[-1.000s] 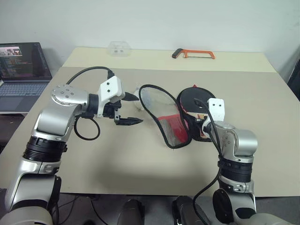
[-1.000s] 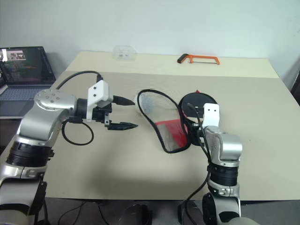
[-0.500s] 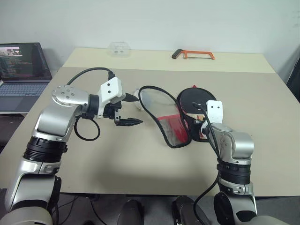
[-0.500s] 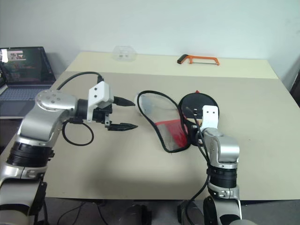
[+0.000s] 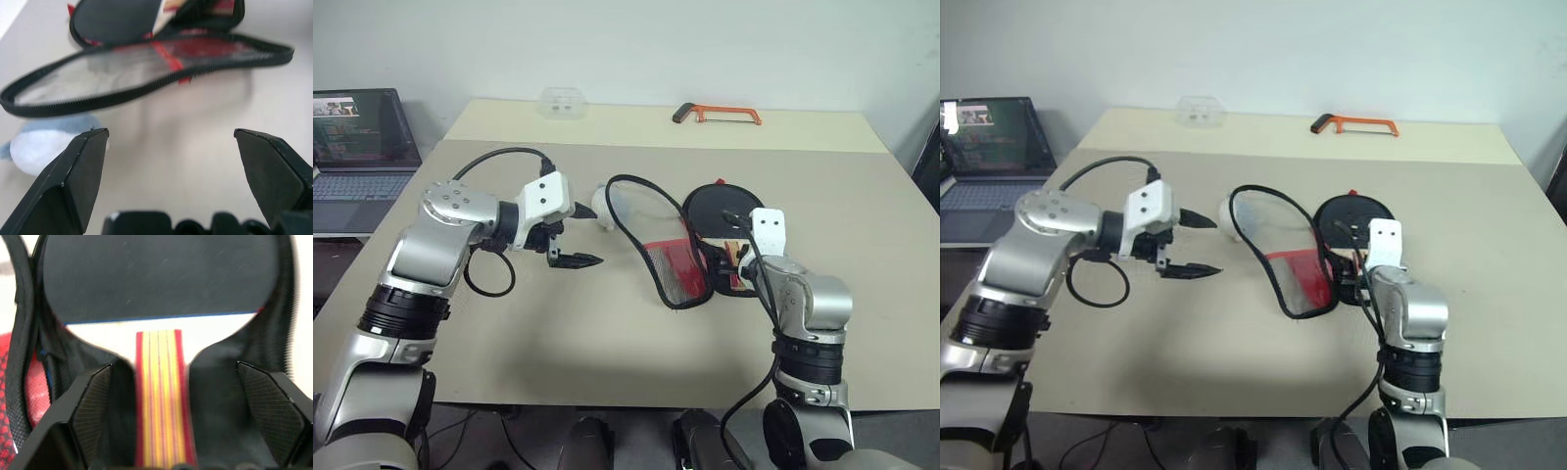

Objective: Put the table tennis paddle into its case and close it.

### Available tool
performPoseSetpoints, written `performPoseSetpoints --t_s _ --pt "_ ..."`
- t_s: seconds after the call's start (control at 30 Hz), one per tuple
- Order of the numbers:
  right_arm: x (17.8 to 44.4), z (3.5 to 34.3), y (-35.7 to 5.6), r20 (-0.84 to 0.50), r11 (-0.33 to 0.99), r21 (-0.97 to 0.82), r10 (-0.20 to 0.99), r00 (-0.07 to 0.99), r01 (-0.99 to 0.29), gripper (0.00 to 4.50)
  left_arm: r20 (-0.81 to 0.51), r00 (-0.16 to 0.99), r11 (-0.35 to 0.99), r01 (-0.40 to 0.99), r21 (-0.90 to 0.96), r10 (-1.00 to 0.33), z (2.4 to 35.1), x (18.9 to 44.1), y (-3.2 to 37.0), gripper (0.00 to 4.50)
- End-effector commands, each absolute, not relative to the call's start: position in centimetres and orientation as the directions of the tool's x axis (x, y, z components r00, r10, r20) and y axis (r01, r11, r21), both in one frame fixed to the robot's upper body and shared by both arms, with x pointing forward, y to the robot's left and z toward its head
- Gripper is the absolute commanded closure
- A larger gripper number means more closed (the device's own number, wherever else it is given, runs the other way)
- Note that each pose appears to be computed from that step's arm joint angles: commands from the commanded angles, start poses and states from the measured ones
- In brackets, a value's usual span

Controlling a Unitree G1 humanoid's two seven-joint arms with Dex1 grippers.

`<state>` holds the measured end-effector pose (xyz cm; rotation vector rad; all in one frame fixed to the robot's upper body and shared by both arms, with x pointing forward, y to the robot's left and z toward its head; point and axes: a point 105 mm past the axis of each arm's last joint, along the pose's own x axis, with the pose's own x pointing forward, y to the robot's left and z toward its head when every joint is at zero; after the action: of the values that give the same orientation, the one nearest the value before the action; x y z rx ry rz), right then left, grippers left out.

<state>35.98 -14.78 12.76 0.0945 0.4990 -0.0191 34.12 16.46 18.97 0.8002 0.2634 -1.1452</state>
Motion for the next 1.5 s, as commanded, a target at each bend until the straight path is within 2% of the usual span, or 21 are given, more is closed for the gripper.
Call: performPoseSetpoints --t_s 0.03,0.17,0.27,0.33,0.4,0.47,0.57,0.73,0.83,1.07,1.2,1.27,1.33,1.5 --pt "35.5 16.3 -15.2 -0.396 0.995 0.099 0.011 0.918 0.03 0.04 -0.582 0.455 0.177 0.864 0.471 -0.674 18.7 34.6 17.2 0.0" --pt "34.3 23.4 -16.6 -0.223 0.995 0.055 0.097 0.97 -0.087 0.04 -0.57 0.407 0.172 0.89 0.421 -0.714 17.5 34.3 16.0 0.0" --pt "32.7 26.6 -17.8 -0.175 0.956 -0.08 0.265 0.948 -0.282 0.04 -0.581 0.394 0.167 0.899 0.405 -0.712 16.6 34.4 15.9 0.0" --pt "30.5 27.8 -19.2 -0.157 0.881 -0.15 0.426 0.891 -0.448 0.04 -0.597 0.39 0.153 0.9 0.408 -0.701 15.9 34.7 15.7 0.0" --pt "28.1 28.2 -20.2 -0.14 0.772 -0.231 0.576 0.806 -0.592 0.04 -0.596 0.386 0.139 0.898 0.417 -0.704 15.7 35.1 15.0 0.0" --pt "26.0 27.7 -21.5 -0.14 0.691 -0.174 0.688 0.712 -0.702 0.04 -0.58 0.392 0.139 0.892 0.431 -0.715 15.7 35.8 14.0 0.0" --pt "25.8 26.9 -24.6 -0.179 0.716 -0.138 0.662 0.728 -0.684 0.04 -0.55 0.388 0.144 0.89 0.434 -0.74 16.2 36.5 12.7 0.0" --pt "24.6 26.9 -25.3 -0.204 0.667 -0.17 0.697 0.688 -0.726 0.04 -0.524 0.386 0.153 0.888 0.433 -0.759 16.1 37.6 10.6 0.0" --pt "24.6 27.3 -25.0 -0.185 0.659 -0.19 0.703 0.686 -0.727 0.0 -0.518 0.4 0.185 0.889 0.418 -0.756 15.8 38.5 9.6 0.57" --pt "24.2 27.7 -24.3 -0.174 0.647 -0.204 0.715 0.677 -0.735 0.0 -0.5 0.392 0.178 0.889 0.422 -0.772 15.7 38.8 8.6 3.09" --pt "24.0 27.4 -24.4 -0.178 0.65 -0.2 0.712 0.68 -0.733 0.0 -0.397 0.397 0.215 0.877 0.429 -0.827 17.3 39.2 6.6 4.46" --pt "23.5 27.3 -24.2 -0.183 0.635 -0.183 0.728 0.661 -0.75 0.0 -0.231 0.325 0.237 0.91 0.341 -0.917 20.2 38.2 4.0 4.46" --pt "22.8 27.8 -24.2 -0.154 0.63 -0.161 0.744 0.65 -0.76 0.0 -0.134 0.285 0.235 0.924 0.301 -0.949 22.1 37.4 1.8 4.46" --pt "22.1 28.2 -25.0 -0.136 0.667 -0.171 0.714 0.687 -0.726 0.0 -0.094 0.396 0.357 0.89 0.283 -0.913 23.1 39.3 -2.7 4.46"
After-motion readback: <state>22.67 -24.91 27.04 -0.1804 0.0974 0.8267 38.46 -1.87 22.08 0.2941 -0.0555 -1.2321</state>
